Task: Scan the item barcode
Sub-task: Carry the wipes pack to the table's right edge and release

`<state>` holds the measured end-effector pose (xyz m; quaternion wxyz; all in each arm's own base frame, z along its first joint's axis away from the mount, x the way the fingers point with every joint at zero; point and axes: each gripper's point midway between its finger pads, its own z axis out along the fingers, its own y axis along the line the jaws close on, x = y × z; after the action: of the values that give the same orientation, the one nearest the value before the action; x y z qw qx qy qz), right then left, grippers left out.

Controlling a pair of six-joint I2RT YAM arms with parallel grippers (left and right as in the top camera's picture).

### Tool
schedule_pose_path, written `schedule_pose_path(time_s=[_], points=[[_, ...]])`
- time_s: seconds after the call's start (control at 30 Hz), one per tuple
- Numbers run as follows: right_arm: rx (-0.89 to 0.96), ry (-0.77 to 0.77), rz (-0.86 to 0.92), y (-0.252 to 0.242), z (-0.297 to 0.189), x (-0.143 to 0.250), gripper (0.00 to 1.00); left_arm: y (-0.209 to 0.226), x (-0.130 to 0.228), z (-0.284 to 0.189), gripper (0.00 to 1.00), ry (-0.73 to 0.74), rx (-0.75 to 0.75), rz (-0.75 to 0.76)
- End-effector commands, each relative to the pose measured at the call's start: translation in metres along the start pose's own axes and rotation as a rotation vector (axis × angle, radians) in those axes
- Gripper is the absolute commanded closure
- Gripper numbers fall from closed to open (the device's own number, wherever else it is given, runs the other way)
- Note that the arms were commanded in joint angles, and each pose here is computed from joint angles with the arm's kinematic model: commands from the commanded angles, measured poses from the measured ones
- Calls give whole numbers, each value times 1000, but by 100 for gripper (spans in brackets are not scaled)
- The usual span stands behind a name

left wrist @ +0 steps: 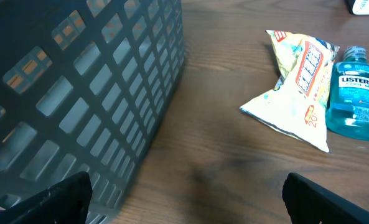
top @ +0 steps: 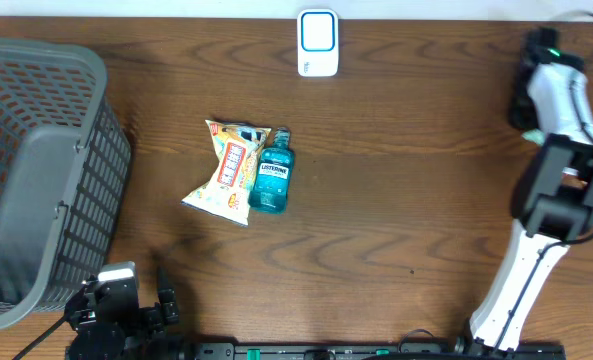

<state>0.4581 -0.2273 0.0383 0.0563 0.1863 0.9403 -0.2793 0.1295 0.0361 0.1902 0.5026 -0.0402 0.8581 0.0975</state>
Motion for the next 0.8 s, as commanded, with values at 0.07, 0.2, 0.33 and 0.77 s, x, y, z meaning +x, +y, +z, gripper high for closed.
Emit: schedule_pose_path(time_s=[0.07, 0.2, 0.33, 0.77], points=[[-167, 74, 122, -25, 44, 24, 98, 3, -1, -1, 2, -4, -16, 12], [-253, 92, 181, -38, 46, 25, 1, 3, -1, -1, 2, -4, -16, 11], [-289, 71, 249, -52, 16, 11, 1, 3, -1, -1, 2, -4, -16, 11], [-622, -292, 265, -19, -198, -34, 1, 3, -1, -1, 2, -4, -16, 11]])
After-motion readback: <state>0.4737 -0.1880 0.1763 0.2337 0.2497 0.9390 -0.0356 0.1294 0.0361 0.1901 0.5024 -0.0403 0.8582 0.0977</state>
